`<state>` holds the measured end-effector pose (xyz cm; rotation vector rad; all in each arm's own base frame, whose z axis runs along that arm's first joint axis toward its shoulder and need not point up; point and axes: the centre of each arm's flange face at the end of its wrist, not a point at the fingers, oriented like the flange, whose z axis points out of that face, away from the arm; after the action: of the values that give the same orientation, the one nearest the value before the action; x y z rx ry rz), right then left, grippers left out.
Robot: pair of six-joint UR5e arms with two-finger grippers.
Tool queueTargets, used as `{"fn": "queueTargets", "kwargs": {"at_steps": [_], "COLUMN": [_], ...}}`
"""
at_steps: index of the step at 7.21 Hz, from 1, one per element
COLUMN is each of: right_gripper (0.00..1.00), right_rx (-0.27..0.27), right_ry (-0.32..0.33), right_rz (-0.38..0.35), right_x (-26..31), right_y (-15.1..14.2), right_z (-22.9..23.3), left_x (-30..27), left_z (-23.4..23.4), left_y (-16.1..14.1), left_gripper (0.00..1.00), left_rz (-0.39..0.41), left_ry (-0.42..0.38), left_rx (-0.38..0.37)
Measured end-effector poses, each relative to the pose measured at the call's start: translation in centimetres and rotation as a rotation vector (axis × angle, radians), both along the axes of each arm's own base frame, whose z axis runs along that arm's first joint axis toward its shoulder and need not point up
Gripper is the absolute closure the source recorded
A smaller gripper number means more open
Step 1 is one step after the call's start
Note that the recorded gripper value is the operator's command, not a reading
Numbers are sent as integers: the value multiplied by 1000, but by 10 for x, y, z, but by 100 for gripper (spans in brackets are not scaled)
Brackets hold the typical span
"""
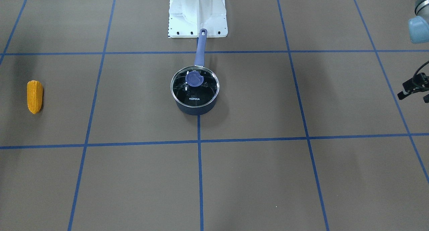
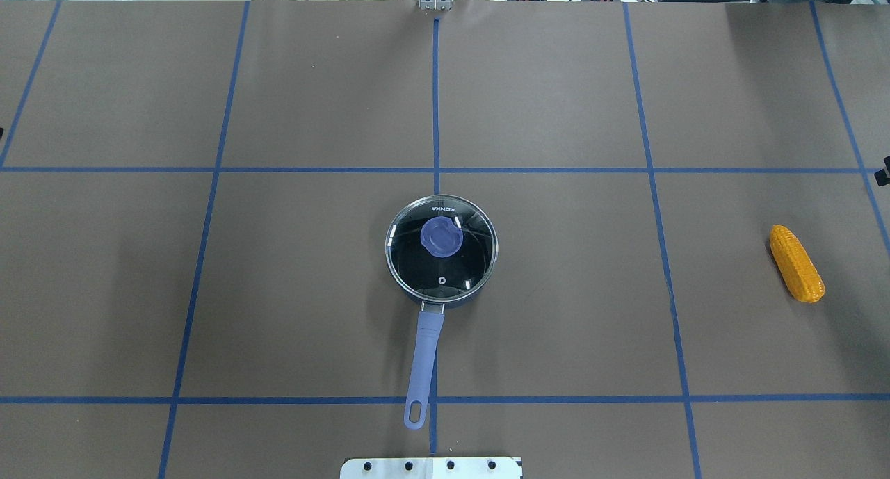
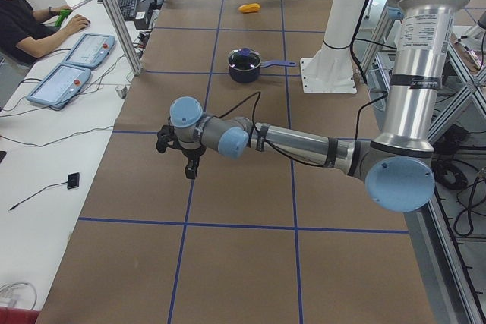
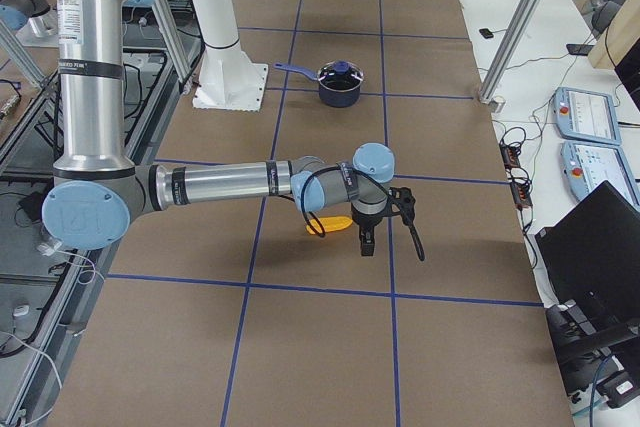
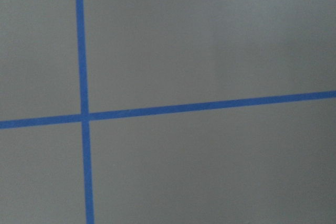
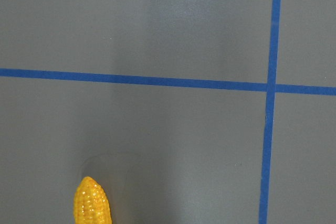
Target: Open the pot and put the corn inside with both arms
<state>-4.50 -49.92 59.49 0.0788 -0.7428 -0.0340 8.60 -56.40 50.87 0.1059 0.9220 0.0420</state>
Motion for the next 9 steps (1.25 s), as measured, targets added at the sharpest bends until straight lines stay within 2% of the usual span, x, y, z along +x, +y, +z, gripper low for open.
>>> {"fn": "queueTargets", "kwargs": {"at_steps": [2,3,5,7,9], "right_gripper": [0,0,0,0,0], "right_rx": [28,29,15,9,-6], "right_ry": [20,8,-47,-65,-59], "right_rz": [0,-13,-74,-142,-181], "right_x": [-2,-8,-38,-72,-94], "right_y": [-8,-8,-5,1,11], "right_z": [-9,-12,-18,-20,-16], "left_x": [87,120,172,222,277], "left_z": [-93,-130,-208,-268,-318], "left_y": [-23,-27,-39,-31,-7], "left_gripper": [0,0,0,0,0], "left_rz": [-9,0,12,19,-12], "left_ry": [48,58,12,-25,-18], "left_rx": [-65,-86,-78,-62,-91]}}
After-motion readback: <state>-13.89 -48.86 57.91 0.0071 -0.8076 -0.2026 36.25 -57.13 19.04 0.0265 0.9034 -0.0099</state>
